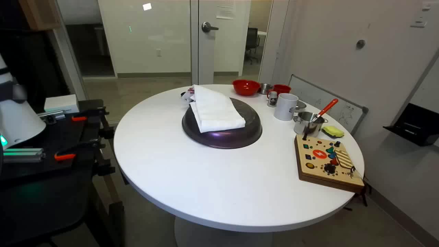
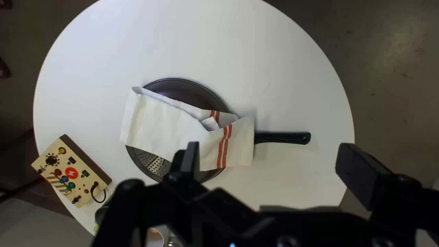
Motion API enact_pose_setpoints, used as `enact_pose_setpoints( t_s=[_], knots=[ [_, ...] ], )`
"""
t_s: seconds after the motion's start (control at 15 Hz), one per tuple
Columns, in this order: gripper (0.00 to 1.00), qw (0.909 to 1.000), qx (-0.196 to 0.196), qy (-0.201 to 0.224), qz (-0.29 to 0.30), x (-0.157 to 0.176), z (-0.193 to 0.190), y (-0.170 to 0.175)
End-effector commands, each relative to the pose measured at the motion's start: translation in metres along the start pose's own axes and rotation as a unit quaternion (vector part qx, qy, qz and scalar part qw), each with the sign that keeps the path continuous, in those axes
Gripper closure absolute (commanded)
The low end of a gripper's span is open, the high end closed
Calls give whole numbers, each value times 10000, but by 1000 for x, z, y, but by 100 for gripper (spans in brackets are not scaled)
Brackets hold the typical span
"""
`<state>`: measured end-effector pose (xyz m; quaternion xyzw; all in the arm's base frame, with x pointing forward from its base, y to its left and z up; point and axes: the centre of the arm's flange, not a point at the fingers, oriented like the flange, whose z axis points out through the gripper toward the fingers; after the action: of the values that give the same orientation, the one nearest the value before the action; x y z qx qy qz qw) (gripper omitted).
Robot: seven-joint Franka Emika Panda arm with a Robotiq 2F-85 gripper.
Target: Move the tea towel to the right
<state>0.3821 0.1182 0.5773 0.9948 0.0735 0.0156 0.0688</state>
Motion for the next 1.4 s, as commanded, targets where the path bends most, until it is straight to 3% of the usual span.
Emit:
enact_pose_setpoints(
  t_s=[0.0,0.53,0.67,0.87,1.13,1.33],
  knots=[
    [0,10000,0,2,0,0,0,0],
    [0,9999,49,-42,111,-1,1,2],
    [0,9972,447,573,164,5,3,-3],
    [0,9866,882,1353,212,30,6,-35],
    [0,9623,1554,2226,-152,60,34,-88],
    [0,9724,1311,1868,-483,79,74,-137]
  ],
)
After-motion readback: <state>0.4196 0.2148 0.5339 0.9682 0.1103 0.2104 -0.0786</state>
